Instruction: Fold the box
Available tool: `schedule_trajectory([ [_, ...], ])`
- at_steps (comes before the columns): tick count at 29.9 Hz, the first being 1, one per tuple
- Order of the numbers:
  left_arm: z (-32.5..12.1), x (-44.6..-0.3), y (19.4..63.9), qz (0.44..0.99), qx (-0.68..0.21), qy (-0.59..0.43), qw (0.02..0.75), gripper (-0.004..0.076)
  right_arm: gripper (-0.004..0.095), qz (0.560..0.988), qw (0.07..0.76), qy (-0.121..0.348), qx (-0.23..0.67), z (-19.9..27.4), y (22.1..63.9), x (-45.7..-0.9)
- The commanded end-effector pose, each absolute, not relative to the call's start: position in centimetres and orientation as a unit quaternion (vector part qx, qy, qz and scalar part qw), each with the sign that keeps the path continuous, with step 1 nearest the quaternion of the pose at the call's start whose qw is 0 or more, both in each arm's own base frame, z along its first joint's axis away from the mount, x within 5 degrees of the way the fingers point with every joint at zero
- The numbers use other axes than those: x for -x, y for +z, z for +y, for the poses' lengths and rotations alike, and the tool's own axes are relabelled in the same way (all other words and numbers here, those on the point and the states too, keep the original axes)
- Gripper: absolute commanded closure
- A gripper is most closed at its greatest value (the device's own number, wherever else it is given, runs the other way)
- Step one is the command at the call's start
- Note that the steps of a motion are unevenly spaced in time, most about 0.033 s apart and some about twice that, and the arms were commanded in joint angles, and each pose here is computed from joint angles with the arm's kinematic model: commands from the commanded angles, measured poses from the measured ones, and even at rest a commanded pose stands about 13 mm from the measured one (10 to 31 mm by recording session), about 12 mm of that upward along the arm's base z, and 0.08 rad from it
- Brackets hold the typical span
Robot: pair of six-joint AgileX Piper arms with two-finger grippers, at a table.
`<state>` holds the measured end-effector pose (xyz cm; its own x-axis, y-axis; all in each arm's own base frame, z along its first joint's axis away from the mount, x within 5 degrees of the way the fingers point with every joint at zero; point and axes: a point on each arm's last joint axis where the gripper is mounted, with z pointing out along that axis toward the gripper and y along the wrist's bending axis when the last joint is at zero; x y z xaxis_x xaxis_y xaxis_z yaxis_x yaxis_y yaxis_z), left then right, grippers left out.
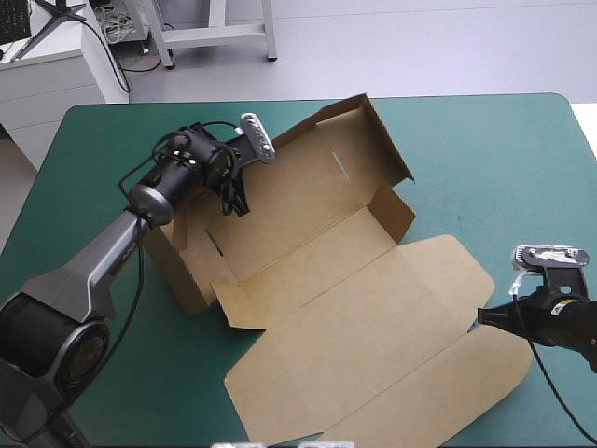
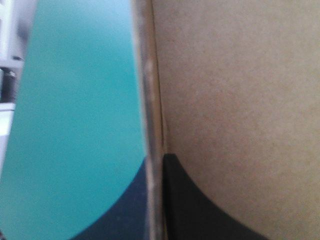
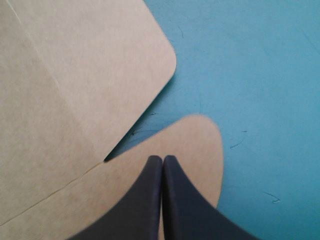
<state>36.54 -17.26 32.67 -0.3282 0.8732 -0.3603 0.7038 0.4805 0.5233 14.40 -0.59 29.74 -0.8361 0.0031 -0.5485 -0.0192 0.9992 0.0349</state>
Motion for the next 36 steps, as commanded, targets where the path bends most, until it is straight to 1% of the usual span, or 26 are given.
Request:
schedule_trajectory([
  [1,-19.9,-35.3,37.6,0.723,-0.498,0.191,0.439,0.0734,0.0928,0.949,0.315,0.018,0.005,-0.6,30.7,-14.8],
  [7,-23.8,-33.3,38.7,0.635,-0.553,0.247,0.480,0.0734,0.0928,0.949,0.315,0.020,0.005,-0.6,30.7,-14.8],
  [10,-25.5,-32.2,39.0,0.609,-0.567,0.250,0.496,0.0734,0.0928,0.949,0.315,0.020,0.005,-0.6,30.7,-14.8],
  [18,-28.0,-30.2,39.9,0.581,-0.553,0.246,0.544,0.0734,0.0928,0.944,0.330,0.021,0.002,-0.6,30.8,-15.0],
  [22,-29.3,-29.9,39.2,0.565,-0.554,0.261,0.553,0.0734,0.0928,0.941,0.339,0.019,0.002,-0.6,30.9,-15.2],
  [25,-30.4,-29.8,38.2,0.562,-0.539,0.273,0.564,0.0734,0.0928,0.941,0.338,0.017,0.003,-0.7,30.9,-15.1],
  [30,-32.4,-29.3,36.4,0.535,-0.547,0.320,0.559,0.0734,0.0928,0.940,0.340,0.011,0.016,-0.7,31.6,-15.1],
  [36,-33.3,-29.7,34.5,0.535,-0.559,0.327,0.542,0.0734,0.0927,0.934,0.358,0.003,0.025,-0.7,33.8,-15.1],
])
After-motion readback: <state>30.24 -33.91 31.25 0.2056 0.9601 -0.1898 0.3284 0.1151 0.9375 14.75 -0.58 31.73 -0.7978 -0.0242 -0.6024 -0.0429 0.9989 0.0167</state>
